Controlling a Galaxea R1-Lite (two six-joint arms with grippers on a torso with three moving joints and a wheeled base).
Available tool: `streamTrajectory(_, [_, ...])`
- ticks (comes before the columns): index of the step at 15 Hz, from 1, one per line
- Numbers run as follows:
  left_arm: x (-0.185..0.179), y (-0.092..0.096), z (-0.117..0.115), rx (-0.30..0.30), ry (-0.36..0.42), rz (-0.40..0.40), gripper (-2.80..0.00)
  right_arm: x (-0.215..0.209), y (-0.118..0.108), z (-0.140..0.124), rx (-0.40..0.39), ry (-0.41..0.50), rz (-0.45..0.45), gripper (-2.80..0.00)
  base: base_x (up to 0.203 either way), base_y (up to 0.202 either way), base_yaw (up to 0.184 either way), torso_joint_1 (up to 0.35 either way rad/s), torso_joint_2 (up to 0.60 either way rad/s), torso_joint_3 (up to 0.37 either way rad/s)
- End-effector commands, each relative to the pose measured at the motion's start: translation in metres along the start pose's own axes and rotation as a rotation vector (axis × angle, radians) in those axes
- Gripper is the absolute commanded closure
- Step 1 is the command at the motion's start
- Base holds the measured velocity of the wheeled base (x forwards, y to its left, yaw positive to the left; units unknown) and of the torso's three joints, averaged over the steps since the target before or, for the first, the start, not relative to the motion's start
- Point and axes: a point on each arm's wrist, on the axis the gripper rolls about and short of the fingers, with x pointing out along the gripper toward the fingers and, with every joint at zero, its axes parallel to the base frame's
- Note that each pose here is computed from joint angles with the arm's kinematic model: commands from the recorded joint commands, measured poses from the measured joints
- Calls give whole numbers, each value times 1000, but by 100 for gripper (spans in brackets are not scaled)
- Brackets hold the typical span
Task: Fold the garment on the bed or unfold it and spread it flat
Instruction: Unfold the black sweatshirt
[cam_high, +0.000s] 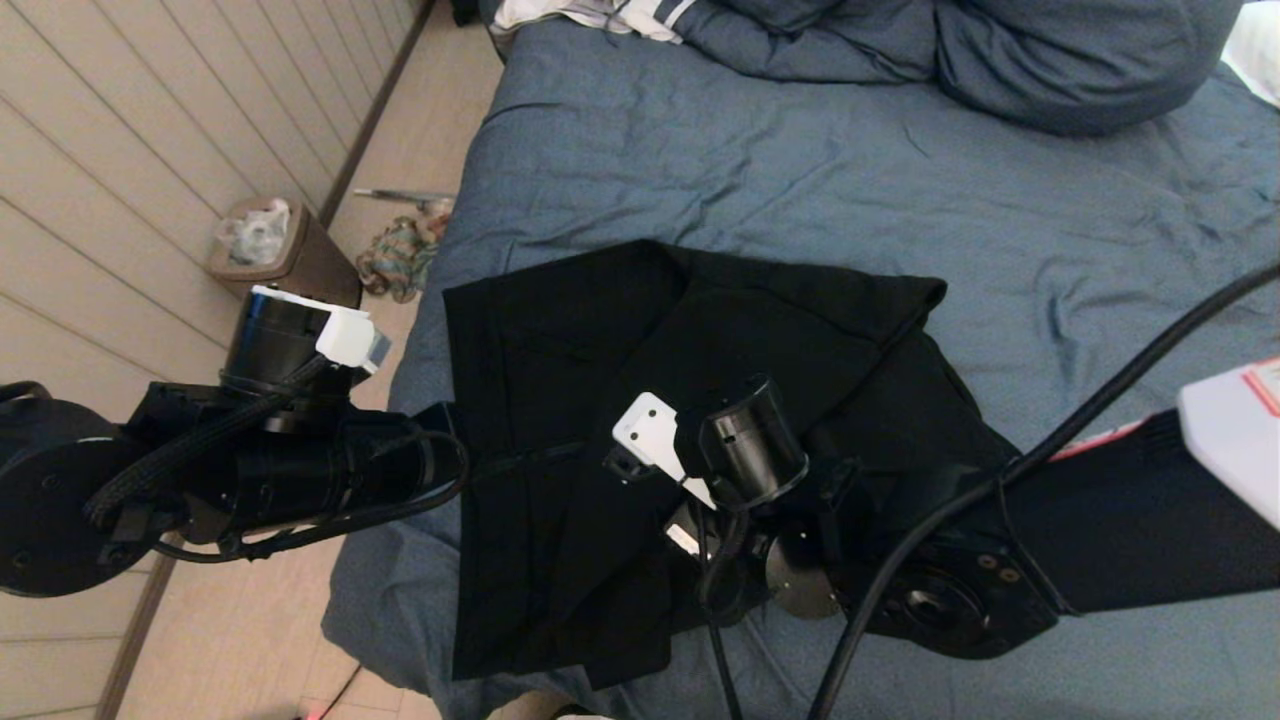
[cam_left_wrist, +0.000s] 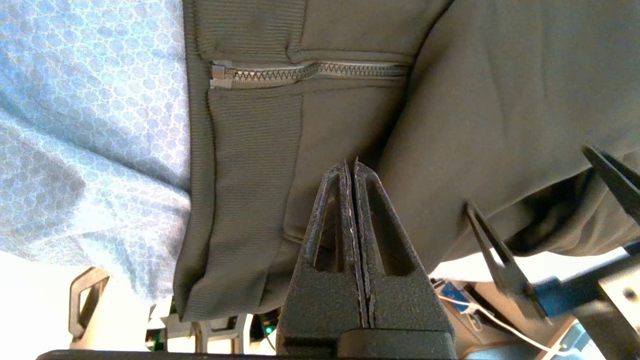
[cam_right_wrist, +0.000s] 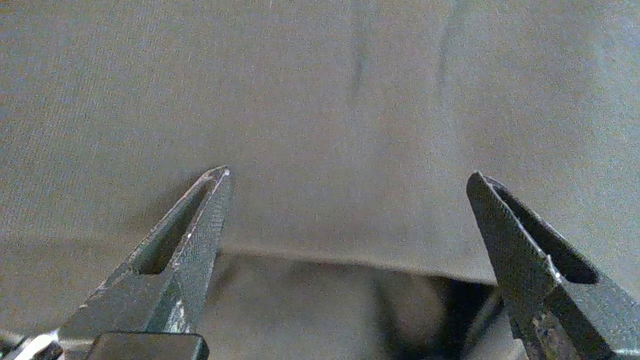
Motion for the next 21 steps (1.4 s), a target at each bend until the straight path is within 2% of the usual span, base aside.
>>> streamTrajectory(1, [1, 0, 0, -5, 2, 2, 0, -13, -6, 0, 6, -18, -5, -280, 0, 0, 0, 0, 0, 0])
streamTrajectory(4, [8, 1, -2, -4, 11, 10, 0, -32, -9, -14, -11, -11, 10, -280, 0, 0, 0, 0, 0, 0])
streamTrajectory(9, [9, 1, -2, -5, -1, -1, 0, -25, 3, -28, -33, 30, 28, -280, 0, 0, 0, 0, 0, 0])
streamTrajectory(14, [10, 2, -2, -5, 1, -1, 0, 8, 25, -30, -40, 32, 25, -280, 0, 0, 0, 0, 0, 0])
streamTrajectory(19, [9, 1, -2, -5, -4, -2, 0, 28, 32, -12, -1, -25, -1, -280, 0, 0, 0, 0, 0, 0])
streamTrajectory(20, [8, 1, -1, -5, -6, -4, 0, 30, 34, -12, -2, -22, -1, 0, 0, 0, 0, 0, 0, 0])
streamTrajectory(21, [7, 1, -1, -5, -8, -6, 0, 34, 38, -14, -9, -12, 3, 0, 0, 0, 0, 0, 0, 0])
